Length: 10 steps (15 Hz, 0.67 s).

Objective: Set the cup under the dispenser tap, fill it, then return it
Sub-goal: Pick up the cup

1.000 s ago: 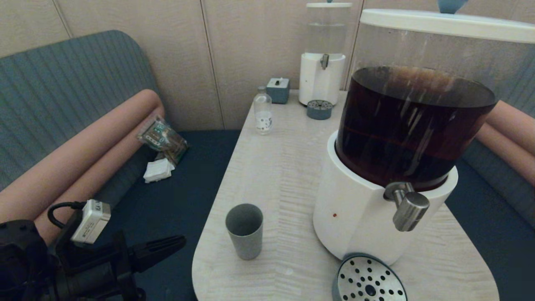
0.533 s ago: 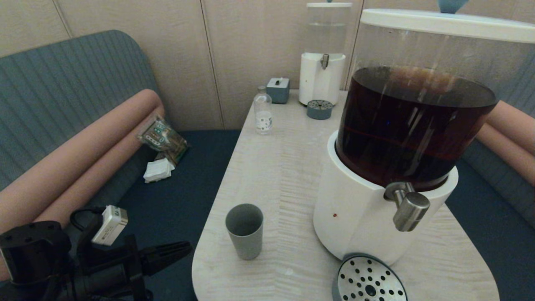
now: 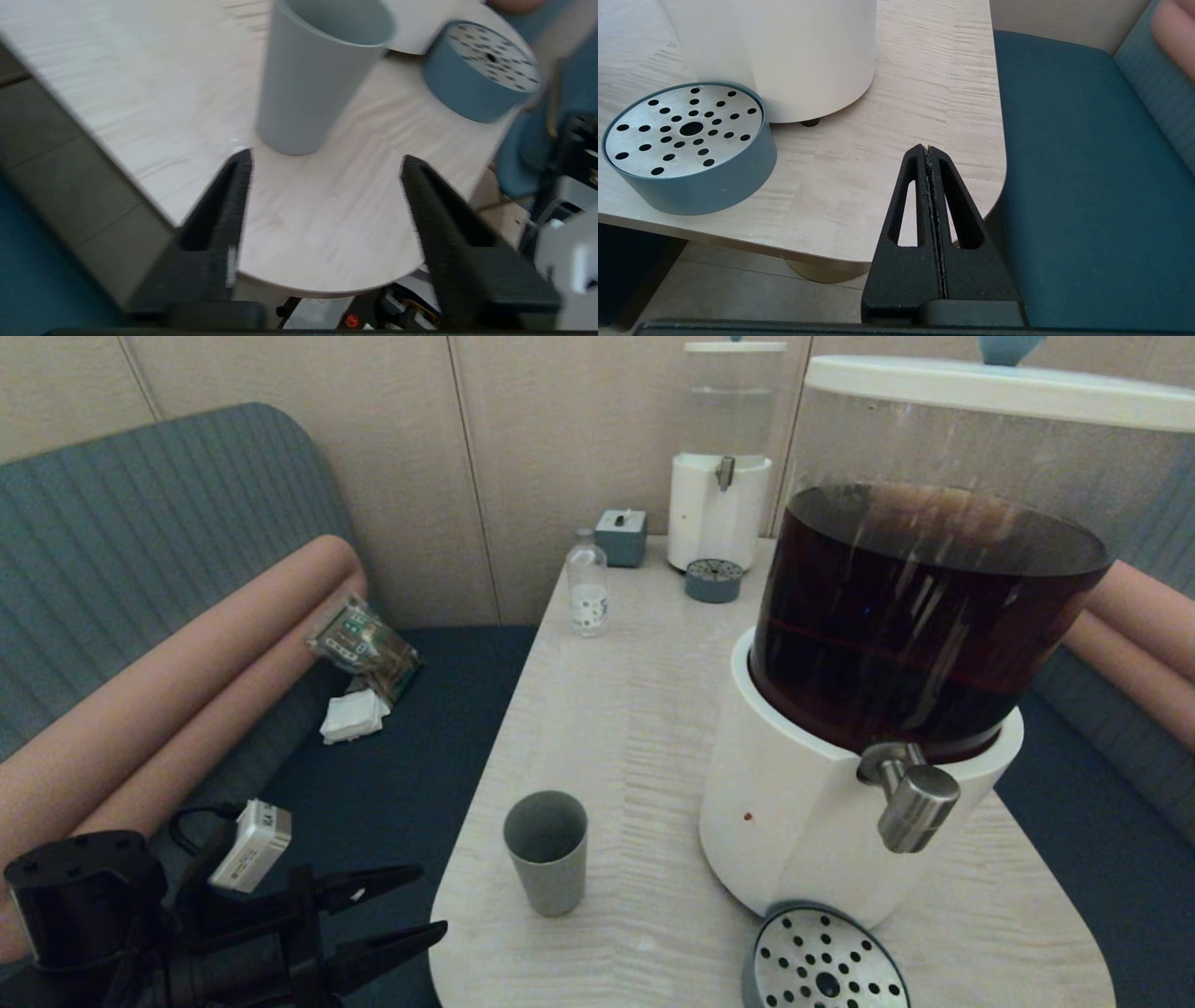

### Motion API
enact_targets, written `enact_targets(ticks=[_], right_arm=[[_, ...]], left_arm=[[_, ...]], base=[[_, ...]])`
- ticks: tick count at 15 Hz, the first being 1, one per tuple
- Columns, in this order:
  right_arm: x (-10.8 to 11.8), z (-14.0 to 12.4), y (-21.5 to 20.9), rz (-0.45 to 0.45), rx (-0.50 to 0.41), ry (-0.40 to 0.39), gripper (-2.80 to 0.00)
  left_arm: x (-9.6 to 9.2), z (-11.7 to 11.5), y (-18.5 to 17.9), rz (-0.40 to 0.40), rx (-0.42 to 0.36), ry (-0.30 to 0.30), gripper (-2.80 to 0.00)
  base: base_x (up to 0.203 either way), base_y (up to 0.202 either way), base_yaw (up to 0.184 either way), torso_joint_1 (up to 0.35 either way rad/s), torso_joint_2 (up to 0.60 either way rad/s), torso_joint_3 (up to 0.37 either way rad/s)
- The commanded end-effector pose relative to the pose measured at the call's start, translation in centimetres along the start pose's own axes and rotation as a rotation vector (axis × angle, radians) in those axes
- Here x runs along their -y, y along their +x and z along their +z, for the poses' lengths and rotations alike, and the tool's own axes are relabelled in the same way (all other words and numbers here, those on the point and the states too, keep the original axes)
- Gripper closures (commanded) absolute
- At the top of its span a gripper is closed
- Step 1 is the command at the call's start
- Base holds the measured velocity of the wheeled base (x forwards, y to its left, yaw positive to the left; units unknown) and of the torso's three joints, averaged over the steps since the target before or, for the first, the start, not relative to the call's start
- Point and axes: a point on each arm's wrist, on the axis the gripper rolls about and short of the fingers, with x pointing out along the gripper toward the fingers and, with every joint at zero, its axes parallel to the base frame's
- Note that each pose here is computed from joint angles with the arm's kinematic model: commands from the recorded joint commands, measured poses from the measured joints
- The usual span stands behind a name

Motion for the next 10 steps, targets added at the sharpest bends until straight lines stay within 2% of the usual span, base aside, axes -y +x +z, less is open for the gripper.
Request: enact_targets(ticks=[1, 3, 7, 10], right_arm=[[0.0, -0.3, 0.0, 0.001, -0.003, 0.000, 0.00], [0.0, -0.3, 0.0, 0.001, -0.003, 0.000, 0.00], [0.0, -0.3, 0.0, 0.001, -0.003, 0.000, 0.00], [0.0, -0.3, 0.0, 0.001, -0.003, 0.000, 0.00]], left_arm=[[-0.3, 0.7, 0.3, -0.027, 0.026, 0.049, -2.80], [-0.6, 1.0, 0.8, -0.049, 0.037, 0.077, -2.80], [-1.1, 0.5, 2.5, -0.125, 0.020, 0.079, -2.80], [-2.4, 0.2, 4.2, -0.147, 0.015, 0.082, -2.80]], base=[[0.000, 0.000, 0.000, 0.000, 0.00, 0.000], [0.000, 0.000, 0.000, 0.000, 0.00, 0.000], [0.000, 0.000, 0.000, 0.000, 0.00, 0.000], [0.000, 0.000, 0.000, 0.000, 0.00, 0.000]])
